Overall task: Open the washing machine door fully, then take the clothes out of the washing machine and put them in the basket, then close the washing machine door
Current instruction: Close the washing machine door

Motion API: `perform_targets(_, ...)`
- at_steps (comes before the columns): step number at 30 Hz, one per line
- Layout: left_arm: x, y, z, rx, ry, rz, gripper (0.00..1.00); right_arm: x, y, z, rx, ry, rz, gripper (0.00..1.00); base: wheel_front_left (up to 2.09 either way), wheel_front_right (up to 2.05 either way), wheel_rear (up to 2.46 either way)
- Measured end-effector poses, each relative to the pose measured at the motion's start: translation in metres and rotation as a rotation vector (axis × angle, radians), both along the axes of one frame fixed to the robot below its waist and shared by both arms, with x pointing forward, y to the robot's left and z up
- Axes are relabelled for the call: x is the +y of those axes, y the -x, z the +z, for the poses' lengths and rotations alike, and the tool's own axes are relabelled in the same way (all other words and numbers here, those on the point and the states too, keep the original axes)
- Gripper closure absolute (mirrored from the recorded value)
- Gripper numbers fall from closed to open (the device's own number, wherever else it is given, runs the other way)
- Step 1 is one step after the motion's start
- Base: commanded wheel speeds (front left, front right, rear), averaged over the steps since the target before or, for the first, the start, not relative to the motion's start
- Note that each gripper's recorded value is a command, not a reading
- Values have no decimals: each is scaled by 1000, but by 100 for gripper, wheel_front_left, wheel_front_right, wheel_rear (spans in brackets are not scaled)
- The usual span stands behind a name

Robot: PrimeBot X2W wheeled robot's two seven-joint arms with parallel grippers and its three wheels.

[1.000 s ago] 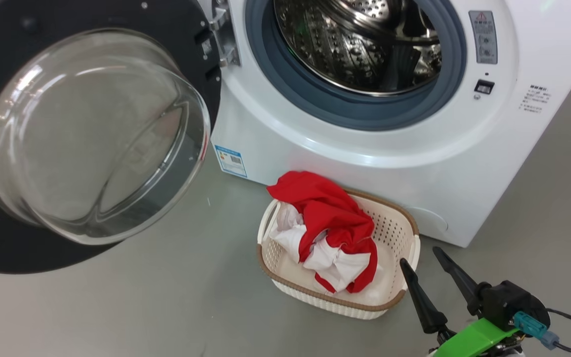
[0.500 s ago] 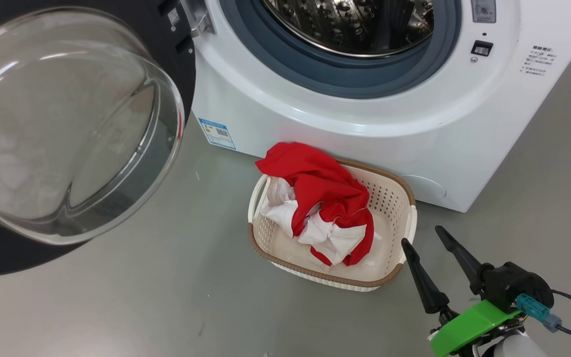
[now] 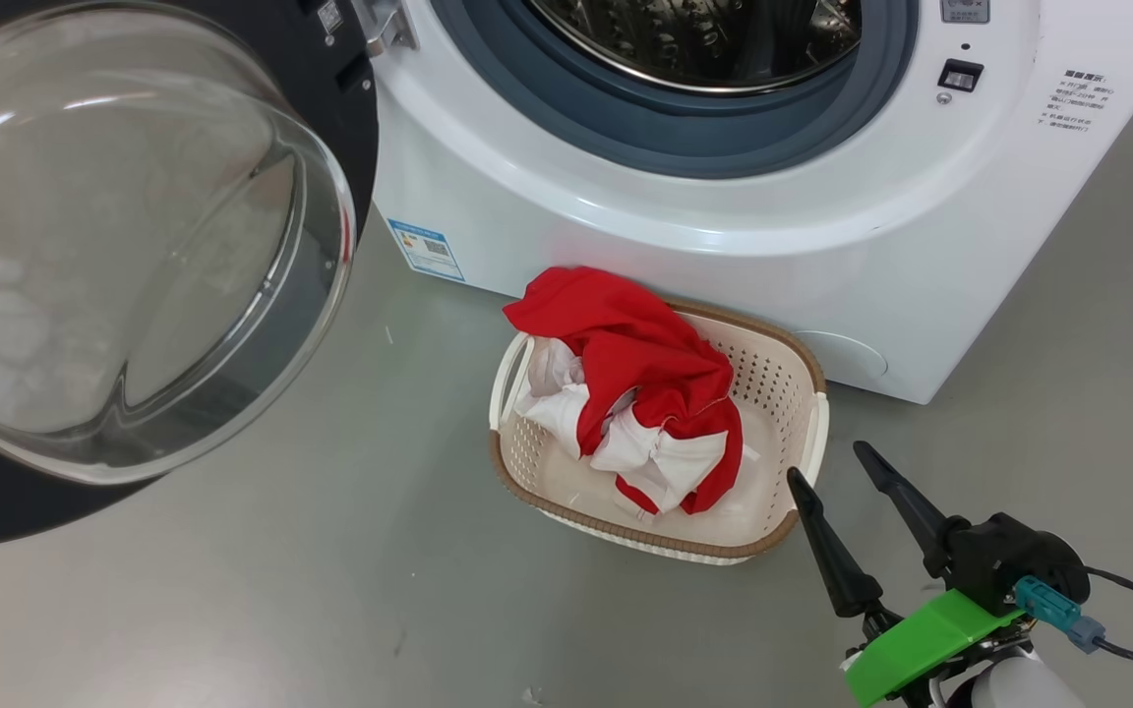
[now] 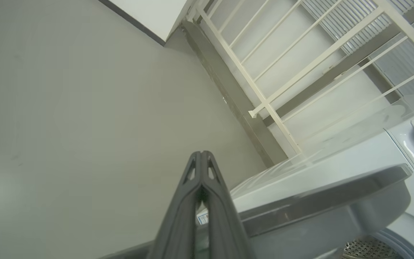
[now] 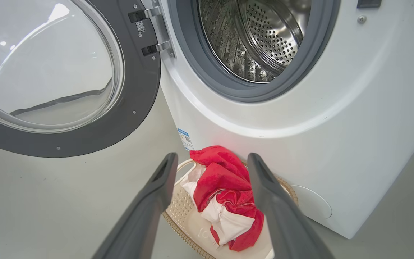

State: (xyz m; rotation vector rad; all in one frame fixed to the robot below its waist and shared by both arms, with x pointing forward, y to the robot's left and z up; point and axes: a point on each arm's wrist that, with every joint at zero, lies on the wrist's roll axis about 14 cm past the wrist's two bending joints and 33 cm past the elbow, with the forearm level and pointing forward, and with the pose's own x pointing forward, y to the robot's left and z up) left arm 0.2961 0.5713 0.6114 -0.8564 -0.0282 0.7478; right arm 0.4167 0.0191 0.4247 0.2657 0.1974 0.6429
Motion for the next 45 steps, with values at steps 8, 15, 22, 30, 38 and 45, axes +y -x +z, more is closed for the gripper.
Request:
perform_targets(8, -26, -13, -20, 63, 122, -156, 100, 3, 2, 0, 1, -1, 10, 0, 0, 0, 0)
perform_targets(15, -41, -7, -22, 114, 141, -275, 100, 1, 2, 5, -11, -1, 1, 0, 0, 0, 0)
perform_targets(22, -72, -10, -9, 80, 153, -458, 100, -5, -1, 16, -35, -9, -27, 0, 0, 0, 0)
perform_targets(30, -125, -9, -14, 78, 164, -678, 100, -9, 3, 28, -62, -10, -43, 0, 0, 0, 0)
perform_targets(38, -169, -9, 6, 20, 86, -846, 100, -16, 6, 40, -88, -17, -68, 0, 0, 0, 0)
perform_targets(45, -231, -21, 2, -16, 47, -1014, 100, -31, 14, 40, -82, -13, -112, 0, 0, 0, 0)
